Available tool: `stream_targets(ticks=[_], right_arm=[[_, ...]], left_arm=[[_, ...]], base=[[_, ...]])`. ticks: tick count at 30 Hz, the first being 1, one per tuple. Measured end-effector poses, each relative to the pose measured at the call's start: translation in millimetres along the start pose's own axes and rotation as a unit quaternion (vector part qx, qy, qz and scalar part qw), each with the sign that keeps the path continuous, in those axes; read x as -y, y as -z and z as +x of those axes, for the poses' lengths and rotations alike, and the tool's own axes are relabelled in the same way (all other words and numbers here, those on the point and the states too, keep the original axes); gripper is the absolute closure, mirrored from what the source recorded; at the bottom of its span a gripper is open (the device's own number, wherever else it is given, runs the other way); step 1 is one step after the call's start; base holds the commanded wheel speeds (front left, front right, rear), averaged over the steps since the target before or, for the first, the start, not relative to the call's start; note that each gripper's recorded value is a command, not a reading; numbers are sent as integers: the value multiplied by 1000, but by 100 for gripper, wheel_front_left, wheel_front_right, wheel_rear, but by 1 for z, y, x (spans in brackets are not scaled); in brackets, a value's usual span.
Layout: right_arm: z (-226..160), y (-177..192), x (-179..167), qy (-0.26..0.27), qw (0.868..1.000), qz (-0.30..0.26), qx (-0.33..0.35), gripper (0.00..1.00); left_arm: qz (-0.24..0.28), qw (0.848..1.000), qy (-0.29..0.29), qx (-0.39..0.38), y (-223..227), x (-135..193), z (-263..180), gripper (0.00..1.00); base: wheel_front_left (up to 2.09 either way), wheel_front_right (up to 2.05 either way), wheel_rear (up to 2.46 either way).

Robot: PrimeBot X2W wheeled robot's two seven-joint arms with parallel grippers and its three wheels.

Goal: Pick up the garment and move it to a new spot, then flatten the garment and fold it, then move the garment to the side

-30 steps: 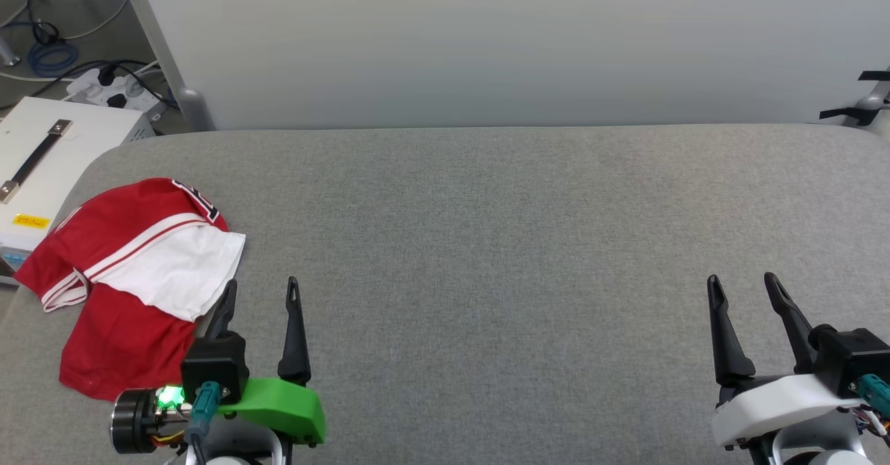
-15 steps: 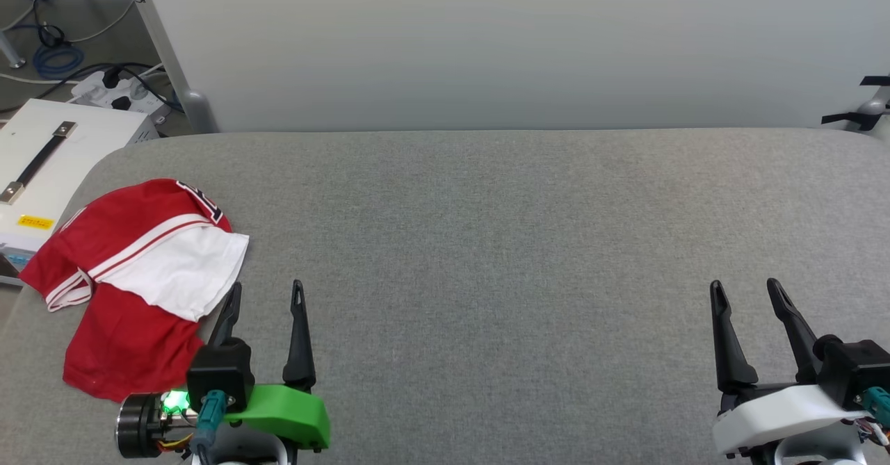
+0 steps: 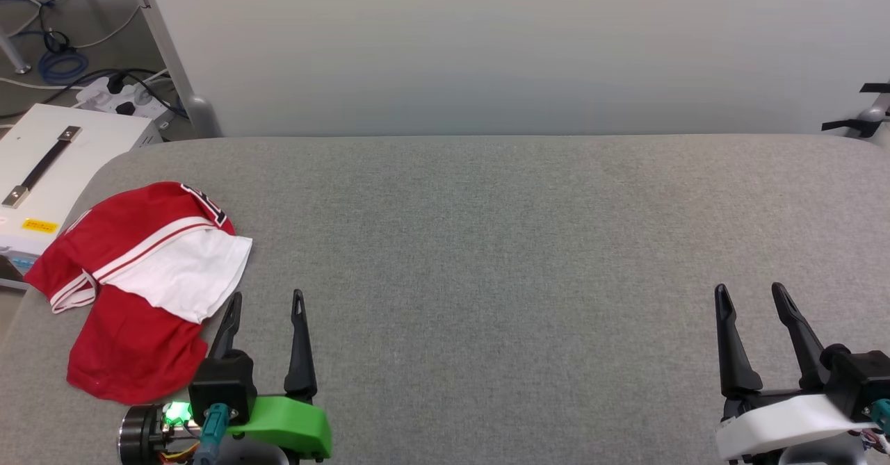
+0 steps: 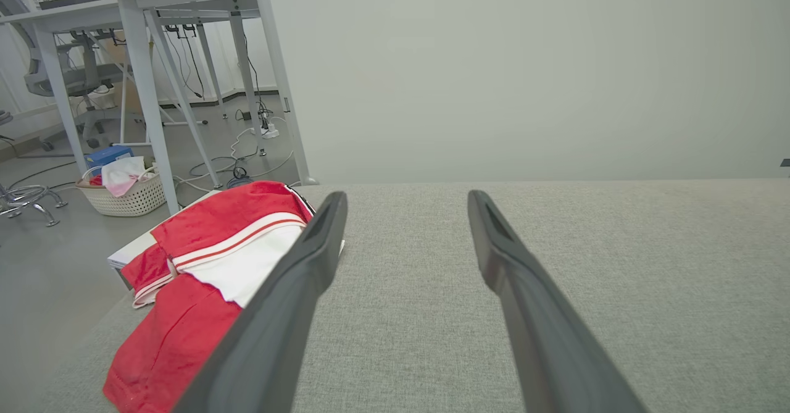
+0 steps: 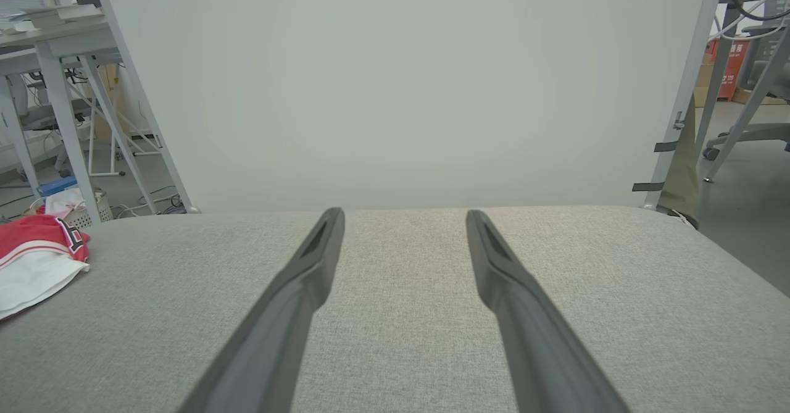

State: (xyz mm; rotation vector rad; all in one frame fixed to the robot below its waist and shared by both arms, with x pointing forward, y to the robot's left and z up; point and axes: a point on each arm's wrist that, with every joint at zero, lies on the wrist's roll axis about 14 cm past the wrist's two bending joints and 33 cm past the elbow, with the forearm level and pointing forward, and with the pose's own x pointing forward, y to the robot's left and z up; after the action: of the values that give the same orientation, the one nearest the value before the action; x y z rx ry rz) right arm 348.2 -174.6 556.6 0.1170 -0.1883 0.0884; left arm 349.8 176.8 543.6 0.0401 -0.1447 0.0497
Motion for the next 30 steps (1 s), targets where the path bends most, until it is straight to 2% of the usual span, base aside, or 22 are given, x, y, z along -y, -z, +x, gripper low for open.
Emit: stream_targets(ticks=[30], right_arm=[[-7,-8,-4,-3,999,23,30,0]], left_arm=[[-2,1000,-1,19,-2,-1,-12,0]], base=[[0,0,0]])
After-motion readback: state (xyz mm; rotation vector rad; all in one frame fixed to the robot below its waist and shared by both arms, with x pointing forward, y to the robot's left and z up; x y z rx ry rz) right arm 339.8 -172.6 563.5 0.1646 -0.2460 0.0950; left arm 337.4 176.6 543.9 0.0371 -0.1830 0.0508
